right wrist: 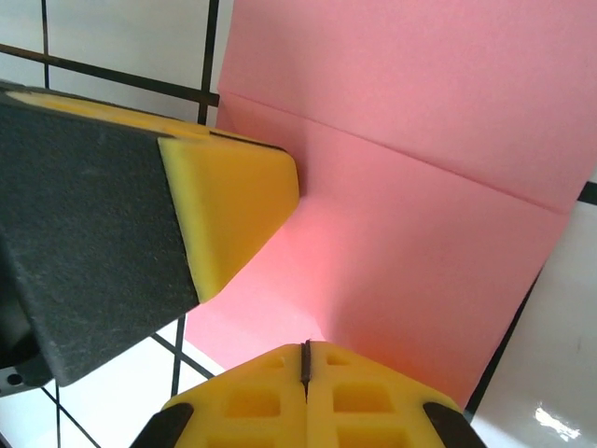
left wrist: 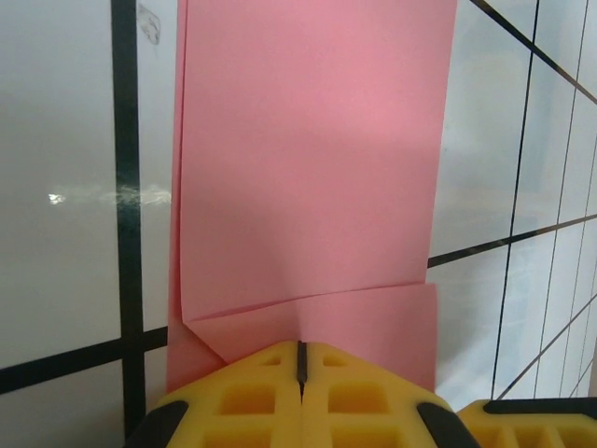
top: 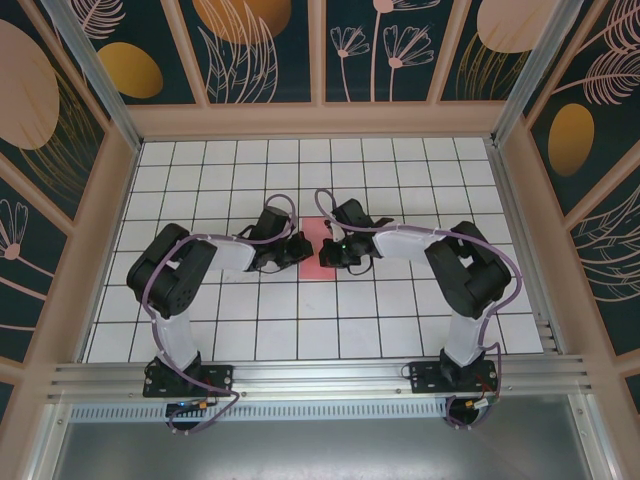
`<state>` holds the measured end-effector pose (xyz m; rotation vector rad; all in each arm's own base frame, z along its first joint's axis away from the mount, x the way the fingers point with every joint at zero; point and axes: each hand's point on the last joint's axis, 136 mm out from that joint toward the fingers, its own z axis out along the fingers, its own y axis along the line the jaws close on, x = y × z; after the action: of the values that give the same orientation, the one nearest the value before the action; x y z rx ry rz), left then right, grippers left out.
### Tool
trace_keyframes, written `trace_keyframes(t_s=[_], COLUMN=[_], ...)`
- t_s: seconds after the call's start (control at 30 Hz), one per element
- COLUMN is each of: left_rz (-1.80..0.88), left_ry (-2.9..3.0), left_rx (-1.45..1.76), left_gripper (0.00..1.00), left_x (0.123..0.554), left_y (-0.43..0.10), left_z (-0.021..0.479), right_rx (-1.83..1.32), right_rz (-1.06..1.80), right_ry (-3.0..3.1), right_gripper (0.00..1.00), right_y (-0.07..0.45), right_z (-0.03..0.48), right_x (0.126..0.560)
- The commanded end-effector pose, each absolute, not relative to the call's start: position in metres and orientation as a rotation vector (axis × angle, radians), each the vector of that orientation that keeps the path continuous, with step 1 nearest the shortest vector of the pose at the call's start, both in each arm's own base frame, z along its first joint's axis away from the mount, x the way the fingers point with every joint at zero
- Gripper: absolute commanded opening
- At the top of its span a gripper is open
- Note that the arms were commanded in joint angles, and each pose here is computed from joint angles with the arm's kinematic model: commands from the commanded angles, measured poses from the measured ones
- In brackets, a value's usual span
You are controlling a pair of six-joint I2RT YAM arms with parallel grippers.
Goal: Fold a paper plane with a square sheet of paper (pick it up from the middle)
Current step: Fold the triangle a second time at the center of the table.
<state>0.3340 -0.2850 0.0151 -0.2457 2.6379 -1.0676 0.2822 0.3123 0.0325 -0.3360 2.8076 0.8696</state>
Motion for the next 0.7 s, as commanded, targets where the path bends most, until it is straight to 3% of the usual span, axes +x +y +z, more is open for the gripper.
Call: trace_keyframes(t_s=[0.0,0.67], left_rz=[-0.915,-0.739], left_ry=[2.74,2.766], left_rx=[-0.314,-0.407], left_gripper=[0.03,0.03], left_x=[0.327,0.328], left_y=[-0.269,-0.248], left_z=[-0.014,-0.025], right_rx=[-0.359,-0.383], right_rz=[0.784,0.722], right_ry=[2.875,2.944], right_gripper=[0.02,0.01], right_y=[0.299,0.261], right_z=[0.015,0.001], right_x=[0.269,0.225])
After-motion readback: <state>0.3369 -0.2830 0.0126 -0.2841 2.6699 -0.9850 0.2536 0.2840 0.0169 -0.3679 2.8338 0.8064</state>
